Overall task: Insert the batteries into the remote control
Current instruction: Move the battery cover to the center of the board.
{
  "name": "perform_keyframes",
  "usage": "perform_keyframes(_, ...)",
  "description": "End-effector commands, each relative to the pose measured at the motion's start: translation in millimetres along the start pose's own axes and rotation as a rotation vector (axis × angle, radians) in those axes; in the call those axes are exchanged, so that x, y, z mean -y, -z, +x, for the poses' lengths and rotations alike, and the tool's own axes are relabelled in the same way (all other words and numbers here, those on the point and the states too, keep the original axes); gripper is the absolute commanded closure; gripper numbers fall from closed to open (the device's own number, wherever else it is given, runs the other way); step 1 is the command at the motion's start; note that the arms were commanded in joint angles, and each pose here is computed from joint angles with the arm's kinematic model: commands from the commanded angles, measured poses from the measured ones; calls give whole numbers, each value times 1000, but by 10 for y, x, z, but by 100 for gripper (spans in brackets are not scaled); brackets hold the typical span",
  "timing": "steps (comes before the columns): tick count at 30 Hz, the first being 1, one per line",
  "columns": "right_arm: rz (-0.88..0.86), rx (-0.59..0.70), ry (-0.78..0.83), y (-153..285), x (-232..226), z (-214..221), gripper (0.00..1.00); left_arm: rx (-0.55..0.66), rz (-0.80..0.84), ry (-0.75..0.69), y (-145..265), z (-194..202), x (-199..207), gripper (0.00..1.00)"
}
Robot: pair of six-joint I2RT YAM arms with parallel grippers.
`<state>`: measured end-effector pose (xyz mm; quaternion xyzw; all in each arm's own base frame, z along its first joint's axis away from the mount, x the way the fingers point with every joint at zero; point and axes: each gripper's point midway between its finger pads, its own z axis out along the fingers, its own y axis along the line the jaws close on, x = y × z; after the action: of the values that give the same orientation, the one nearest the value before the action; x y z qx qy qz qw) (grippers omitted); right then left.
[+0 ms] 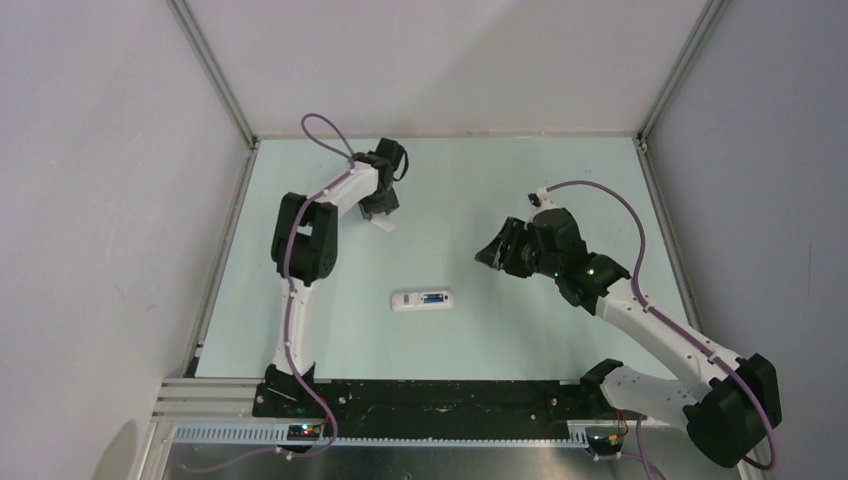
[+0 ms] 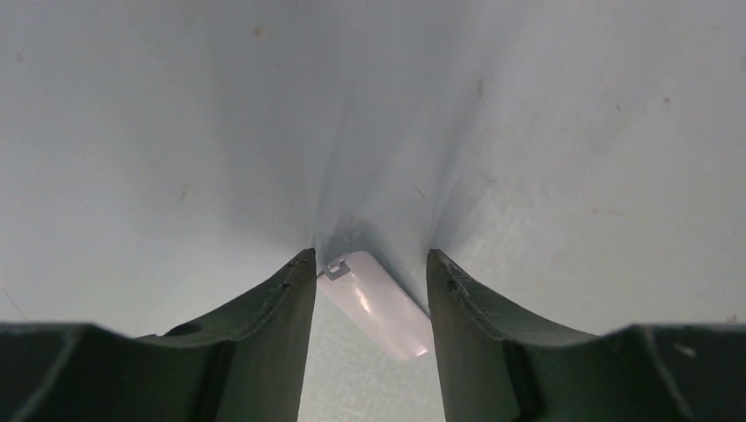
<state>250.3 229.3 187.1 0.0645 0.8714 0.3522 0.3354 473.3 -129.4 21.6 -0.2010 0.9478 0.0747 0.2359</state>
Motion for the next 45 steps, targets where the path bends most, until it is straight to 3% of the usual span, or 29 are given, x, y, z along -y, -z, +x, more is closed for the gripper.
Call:
perform_keyframes(1, -41, 40, 15, 96, -93, -105, 51, -40, 8, -88, 100, 153, 107, 47)
perform_keyframes(14, -39, 51, 25, 193, -79, -112, 51, -79, -21, -123, 158, 410, -46, 34)
perform_keyframes(30, -39, 61, 13, 321, -42, -60, 51, -106, -15, -100, 227, 721, -93, 44)
perform_keyframes(45, -18, 70, 19, 386, 25, -50, 51, -70, -3, -14, 120, 433, -45, 47)
